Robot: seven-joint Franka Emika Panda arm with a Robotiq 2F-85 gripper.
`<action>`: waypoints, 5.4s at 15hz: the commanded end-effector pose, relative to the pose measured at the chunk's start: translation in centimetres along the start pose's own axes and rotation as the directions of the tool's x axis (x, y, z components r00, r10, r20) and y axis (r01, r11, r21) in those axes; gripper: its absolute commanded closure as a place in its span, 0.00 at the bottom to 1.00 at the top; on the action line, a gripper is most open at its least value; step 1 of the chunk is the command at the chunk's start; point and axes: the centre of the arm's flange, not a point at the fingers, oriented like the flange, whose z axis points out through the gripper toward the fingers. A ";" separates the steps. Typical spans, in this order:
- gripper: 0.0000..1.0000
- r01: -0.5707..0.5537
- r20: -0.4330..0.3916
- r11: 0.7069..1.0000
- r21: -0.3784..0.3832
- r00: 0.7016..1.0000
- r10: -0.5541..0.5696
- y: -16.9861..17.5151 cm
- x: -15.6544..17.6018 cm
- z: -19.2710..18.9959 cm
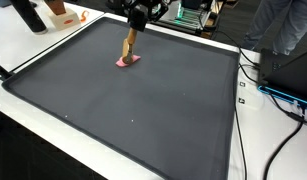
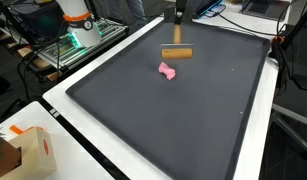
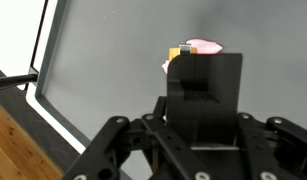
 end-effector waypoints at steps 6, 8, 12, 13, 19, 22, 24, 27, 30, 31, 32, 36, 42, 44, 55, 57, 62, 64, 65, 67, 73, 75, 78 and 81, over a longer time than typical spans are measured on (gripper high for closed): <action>0.76 -0.017 0.011 0.984 -0.177 1.000 0.019 -9.9 -2.5 -1.2; 0.76 -0.026 0.023 0.978 -0.207 0.999 0.031 -11.4 -2.7 -1.3; 0.76 -0.061 0.043 0.970 -0.233 0.996 0.073 -13.9 -2.9 -0.9; 0.76 -0.072 0.046 0.969 -0.235 0.995 0.085 -14.4 -2.9 -0.7; 0.76 -0.135 0.041 0.960 -0.243 0.988 0.150 -15.6 -2.8 0.3; 0.76 -0.142 0.050 0.961 -0.238 0.986 0.158 -15.6 -2.7 0.7; 0.76 -0.141 0.054 0.963 -0.229 0.986 0.157 -15.3 -2.6 0.8; 0.76 -0.138 0.055 0.968 -0.210 0.987 0.152 -14.2 -2.5 0.7; 0.76 -0.137 0.056 0.972 -0.189 0.987 0.150 -12.1 -2.2 0.7; 0.76 -0.129 0.065 0.977 -0.173 0.988 0.142 -11.3 -2.2 0.7; 0.76 -0.124 0.071 0.980 -0.159 0.988 0.136 -10.4 -2.1 0.7; 0.76 -0.084 0.088 0.995 -0.047 0.992 0.088 -6.2 -1.8 0.7; 0.76 -0.024 0.057 0.996 0.090 0.998 0.019 0.6 -2.0 -0.4; 0.76 0.014 0.042 0.994 0.105 0.999 -0.019 2.5 -2.3 -0.9; 0.76 0.422 -0.034 0.874 0.240 0.904 -0.427 9.1 -5.4 -3.9; 0.76 0.494 -0.053 0.827 0.268 0.865 -0.499 9.4 -6.0 -4.1; 0.76 0.618 -0.114 0.728 0.299 0.780 -0.615 9.5 -6.8 -4.4; 0.76 0.600 -0.097 0.750 0.279 0.795 -0.599 8.9 -5.8 -3.7; 0.51 0.605 -0.101 0.746 0.279 0.791 -0.603 8.9 -5.8 -3.8; 0.51 0.604 -0.099 0.745 0.282 0.791 -0.604 8.8 -5.7 -3.6; 0.76 0.680 -0.123 0.661 0.316 0.720 -0.683 7.8 -5.2 -0.9; 0.76 0.724 -0.131 0.604 0.334 0.670 -0.731 6.7 -4.9 0.6; 0.76 0.768 -0.164 0.542 0.342 0.616 -0.770 5.7 -4.1 3.0; 0.76 0.796 -0.211 0.518 0.313 0.590 -0.780 5.0 -3.3 5.0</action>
